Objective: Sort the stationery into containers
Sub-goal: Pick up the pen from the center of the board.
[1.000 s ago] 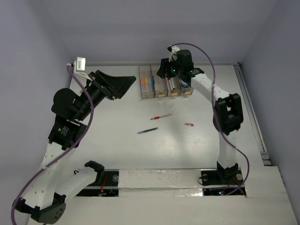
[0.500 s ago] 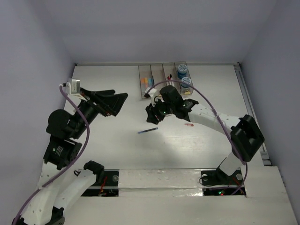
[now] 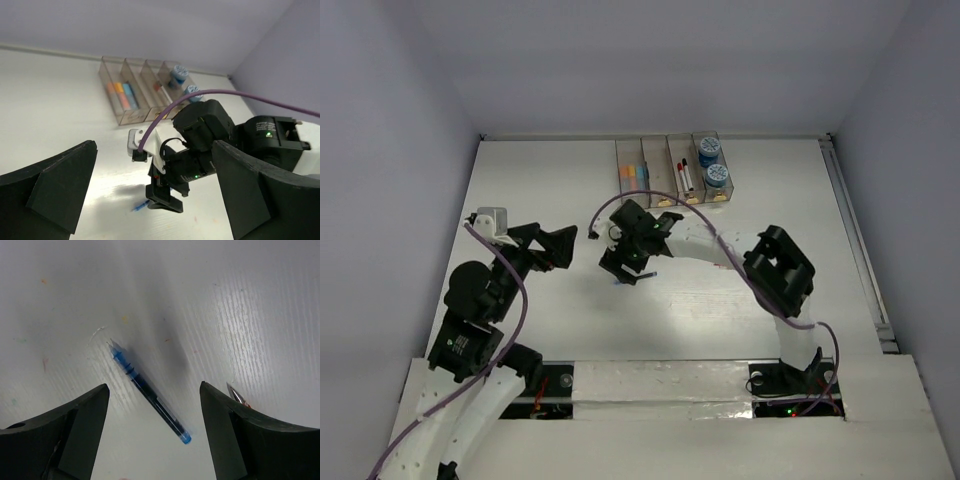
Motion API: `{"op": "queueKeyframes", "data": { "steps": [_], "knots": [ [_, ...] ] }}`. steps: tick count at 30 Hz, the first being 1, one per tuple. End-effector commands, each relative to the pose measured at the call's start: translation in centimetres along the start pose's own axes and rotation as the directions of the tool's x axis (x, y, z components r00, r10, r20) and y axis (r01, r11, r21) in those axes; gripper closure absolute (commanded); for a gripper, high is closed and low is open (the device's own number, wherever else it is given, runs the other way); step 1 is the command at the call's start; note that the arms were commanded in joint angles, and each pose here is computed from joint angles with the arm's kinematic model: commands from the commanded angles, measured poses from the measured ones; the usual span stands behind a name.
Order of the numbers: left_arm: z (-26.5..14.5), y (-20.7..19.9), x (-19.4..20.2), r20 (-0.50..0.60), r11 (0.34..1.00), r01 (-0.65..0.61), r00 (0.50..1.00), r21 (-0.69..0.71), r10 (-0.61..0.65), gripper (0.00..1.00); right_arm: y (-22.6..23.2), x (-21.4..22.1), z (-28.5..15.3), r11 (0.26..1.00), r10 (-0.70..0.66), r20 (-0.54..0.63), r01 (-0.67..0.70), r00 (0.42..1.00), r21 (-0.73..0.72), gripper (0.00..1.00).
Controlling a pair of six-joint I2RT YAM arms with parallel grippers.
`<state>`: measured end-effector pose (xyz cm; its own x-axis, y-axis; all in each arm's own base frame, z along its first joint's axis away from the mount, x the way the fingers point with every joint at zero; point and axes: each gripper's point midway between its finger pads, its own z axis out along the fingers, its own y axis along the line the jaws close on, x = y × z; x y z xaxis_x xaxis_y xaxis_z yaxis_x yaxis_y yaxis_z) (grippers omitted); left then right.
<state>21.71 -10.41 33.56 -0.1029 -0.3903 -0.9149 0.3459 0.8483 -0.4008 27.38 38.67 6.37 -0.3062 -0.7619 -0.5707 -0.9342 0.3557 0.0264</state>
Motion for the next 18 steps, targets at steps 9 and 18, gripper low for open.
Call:
{"op": "queueKeyframes", "data": {
  "steps": [9,18],
  "knots": [
    [-0.3,1.7,0.7,0.040,0.998,-0.037,0.998,-0.047,0.039,0.24,0.1,2.8,3.1,0.997,-0.073,-0.180,0.075,0.981,0.001,0.33],
    [-0.2,1.2,1.4,0.013,0.999,-0.036,0.999,-0.011,0.036,0.39,0.9,4.6,5.1,0.999,-0.028,-0.198,0.023,0.980,-0.027,0.96]
  ]
}}
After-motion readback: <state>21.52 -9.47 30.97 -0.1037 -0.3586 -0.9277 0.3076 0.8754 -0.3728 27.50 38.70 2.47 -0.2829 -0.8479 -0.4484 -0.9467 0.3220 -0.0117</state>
